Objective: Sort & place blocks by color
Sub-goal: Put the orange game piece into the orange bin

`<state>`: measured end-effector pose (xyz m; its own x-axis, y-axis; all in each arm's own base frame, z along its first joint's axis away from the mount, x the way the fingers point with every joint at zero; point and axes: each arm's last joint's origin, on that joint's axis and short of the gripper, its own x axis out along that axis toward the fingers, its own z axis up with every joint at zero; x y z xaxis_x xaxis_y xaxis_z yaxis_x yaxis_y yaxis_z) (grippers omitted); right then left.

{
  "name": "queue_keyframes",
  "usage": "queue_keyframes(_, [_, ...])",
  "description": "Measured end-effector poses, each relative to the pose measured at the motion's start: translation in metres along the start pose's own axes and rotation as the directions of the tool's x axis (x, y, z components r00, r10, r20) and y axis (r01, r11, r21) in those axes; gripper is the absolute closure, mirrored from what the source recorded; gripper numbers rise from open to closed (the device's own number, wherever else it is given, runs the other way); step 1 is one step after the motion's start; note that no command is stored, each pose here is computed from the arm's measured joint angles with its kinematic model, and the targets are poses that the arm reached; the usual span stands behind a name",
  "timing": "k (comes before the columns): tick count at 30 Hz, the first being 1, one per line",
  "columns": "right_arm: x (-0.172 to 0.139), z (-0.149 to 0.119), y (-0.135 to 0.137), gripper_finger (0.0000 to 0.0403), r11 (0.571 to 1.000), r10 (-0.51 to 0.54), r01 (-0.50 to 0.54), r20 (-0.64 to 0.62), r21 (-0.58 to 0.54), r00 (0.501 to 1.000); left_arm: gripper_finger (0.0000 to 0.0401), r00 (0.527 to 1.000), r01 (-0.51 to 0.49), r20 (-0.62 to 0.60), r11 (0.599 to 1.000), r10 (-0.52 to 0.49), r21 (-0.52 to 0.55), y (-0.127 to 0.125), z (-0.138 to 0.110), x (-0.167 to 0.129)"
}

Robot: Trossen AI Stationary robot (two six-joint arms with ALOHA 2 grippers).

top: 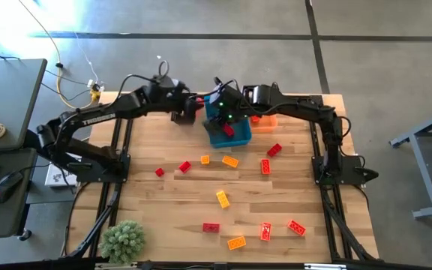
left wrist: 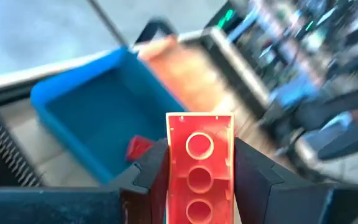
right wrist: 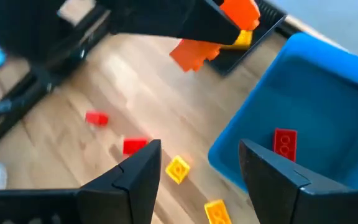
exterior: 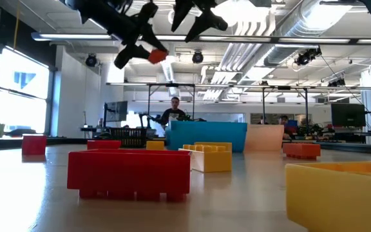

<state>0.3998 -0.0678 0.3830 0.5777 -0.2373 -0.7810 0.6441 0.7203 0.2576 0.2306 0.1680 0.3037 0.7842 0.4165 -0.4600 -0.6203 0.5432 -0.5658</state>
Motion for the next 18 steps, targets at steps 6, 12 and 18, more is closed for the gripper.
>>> queue_keyframes(6, [0.001, 0.004, 0.008, 0.0201, 0.994, -0.031, 0.019, 0.113, 0.106, 0.993, 0.0286, 0.989, 0.133, 0.064, 0.990, -0.131, -0.034, -0.011, 0.008, -0.003])
queue_keyframes(12, [0.001, 0.009, 0.010, 0.0201, 0.984, -0.018, -0.012, 0.171, 0.177, 0.985, 0.0286, 0.974, 0.209, 0.099, 0.978, -0.205, -0.031, -0.021, 0.009, -0.003])
queue_keyframes(18, [0.000, 0.011, 0.011, 0.0201, 0.980, -0.020, -0.021, 0.204, 0.198, 0.979, 0.0286, 0.968, 0.235, 0.086, 0.972, -0.234, 0.006, -0.026, 0.007, -0.003])
